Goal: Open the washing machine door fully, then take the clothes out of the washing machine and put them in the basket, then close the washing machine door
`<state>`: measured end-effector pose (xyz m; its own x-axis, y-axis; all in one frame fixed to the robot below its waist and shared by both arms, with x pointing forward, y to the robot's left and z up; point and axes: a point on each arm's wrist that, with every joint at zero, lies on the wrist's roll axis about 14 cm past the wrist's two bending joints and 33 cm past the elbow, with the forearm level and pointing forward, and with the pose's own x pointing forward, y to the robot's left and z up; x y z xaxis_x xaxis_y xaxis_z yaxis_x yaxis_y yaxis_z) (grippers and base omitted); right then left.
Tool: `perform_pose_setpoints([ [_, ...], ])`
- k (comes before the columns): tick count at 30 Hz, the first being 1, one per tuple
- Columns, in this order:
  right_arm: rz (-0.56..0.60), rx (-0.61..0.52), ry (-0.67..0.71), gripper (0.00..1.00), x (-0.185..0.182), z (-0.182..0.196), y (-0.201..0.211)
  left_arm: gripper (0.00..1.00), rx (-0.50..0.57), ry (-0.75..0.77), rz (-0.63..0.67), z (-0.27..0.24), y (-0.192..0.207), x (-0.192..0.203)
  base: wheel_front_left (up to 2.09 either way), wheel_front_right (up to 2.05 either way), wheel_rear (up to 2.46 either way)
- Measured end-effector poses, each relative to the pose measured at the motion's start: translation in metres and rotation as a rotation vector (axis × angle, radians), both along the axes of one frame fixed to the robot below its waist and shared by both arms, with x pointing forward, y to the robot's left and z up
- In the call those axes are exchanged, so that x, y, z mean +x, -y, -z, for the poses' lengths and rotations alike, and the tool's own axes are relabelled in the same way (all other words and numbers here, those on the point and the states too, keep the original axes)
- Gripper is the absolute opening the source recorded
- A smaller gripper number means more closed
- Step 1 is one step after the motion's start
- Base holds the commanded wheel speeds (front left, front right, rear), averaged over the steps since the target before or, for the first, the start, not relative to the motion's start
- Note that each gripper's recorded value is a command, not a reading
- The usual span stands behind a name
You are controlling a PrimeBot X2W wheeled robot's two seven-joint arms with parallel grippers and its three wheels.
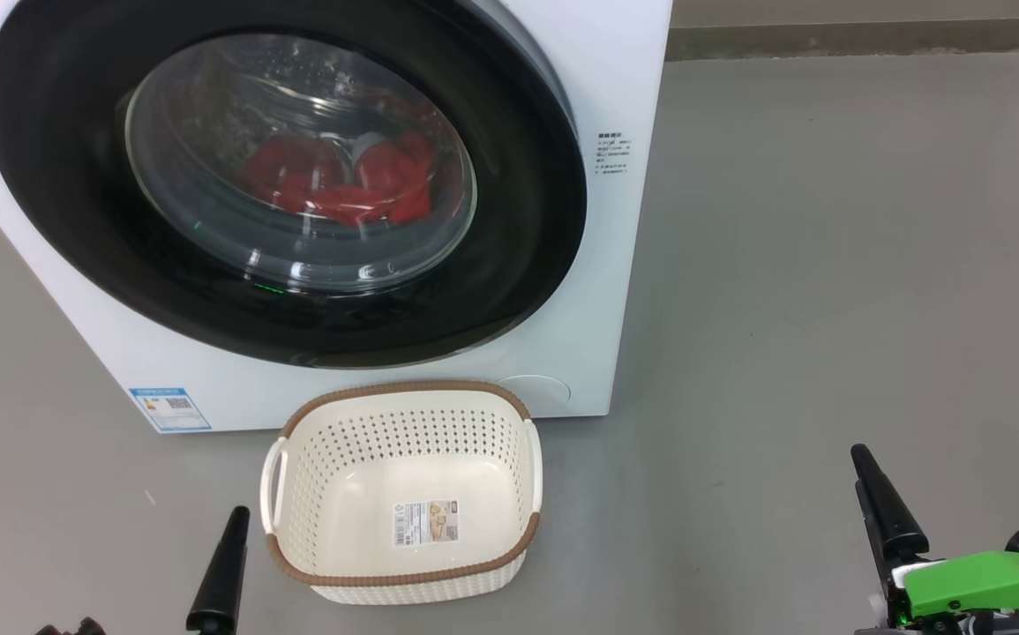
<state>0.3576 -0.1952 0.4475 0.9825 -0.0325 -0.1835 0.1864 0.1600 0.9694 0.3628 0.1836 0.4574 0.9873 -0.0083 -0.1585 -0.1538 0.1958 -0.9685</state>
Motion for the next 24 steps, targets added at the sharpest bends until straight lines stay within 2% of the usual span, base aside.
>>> perform_pose_setpoints([
  [24, -0.063, -0.327, 0.008, 1.0, 0.0018, -0.0049, -0.003, 1.0, 0.363, 0.033, 0.057, -0.0085, 0.0063, 0.0013, 0.0, 0.0, 0.0],
])
